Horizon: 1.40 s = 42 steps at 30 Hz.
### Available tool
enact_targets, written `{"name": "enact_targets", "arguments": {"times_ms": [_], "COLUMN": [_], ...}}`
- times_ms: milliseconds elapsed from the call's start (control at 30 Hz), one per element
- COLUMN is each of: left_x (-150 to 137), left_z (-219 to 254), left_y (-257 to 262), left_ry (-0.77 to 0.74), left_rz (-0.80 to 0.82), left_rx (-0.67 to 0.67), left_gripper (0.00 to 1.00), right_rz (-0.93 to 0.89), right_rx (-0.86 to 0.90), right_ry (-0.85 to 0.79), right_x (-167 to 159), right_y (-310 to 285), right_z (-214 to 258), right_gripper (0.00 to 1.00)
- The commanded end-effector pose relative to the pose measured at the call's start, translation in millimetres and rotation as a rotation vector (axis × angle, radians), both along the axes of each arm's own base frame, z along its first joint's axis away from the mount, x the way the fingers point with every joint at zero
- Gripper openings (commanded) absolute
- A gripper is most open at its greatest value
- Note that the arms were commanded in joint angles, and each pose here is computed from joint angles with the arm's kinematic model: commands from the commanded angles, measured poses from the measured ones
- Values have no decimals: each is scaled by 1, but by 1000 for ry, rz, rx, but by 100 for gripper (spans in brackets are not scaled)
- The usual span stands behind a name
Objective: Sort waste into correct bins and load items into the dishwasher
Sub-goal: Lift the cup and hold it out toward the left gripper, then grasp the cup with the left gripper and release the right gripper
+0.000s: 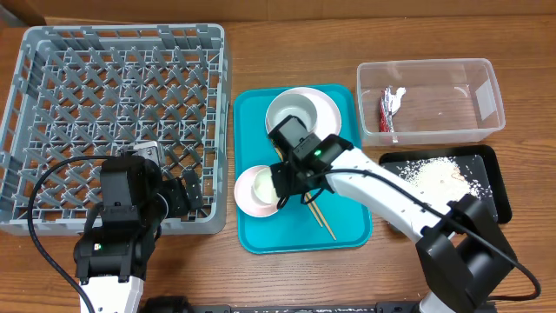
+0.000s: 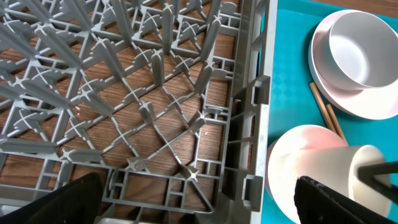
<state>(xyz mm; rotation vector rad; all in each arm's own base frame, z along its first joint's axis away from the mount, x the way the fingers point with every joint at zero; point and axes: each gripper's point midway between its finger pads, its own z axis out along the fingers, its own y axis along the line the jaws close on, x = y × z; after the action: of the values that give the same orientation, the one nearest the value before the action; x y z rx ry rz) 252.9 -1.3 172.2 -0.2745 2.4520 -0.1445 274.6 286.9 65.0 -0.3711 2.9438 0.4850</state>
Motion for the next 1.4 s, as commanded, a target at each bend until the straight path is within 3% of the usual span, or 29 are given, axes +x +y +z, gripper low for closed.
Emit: {"name": "enact_targets", "arguments": {"times_ms": [0,200,333,600,833,1033,1367], "left_x": [3,7,14,30,28,24,12], "left_z": [9,16,33,69,103,114,141], "left_y": [-3,-28,-59,-118,-156,-165,-196], "left_ry": [-22,-51,-117,-182,-192,-180,-261], "left_rz": [-6,-102,-221,-470,-786,-932,-1107], "left_rx": [-10,-122,-273,-629,-939,-1038,-1012], "left_gripper": [100,100,100,100,100,100,100], "right_rz": [-51,-158,-179,81,197,261,291], "right_rx": [96,192,317,673,830,907,947], "right_ry": [-135,-258,-206,-92,-81,-99,-85], "right_x": [31,60,66,39,26,22,17], "right_y": [-4,-42,-56,-36,-20,-15,-12], "right_z": [65,128,144,182,209,225,232], "right_gripper": [4,4,4,4,4,4,4]}}
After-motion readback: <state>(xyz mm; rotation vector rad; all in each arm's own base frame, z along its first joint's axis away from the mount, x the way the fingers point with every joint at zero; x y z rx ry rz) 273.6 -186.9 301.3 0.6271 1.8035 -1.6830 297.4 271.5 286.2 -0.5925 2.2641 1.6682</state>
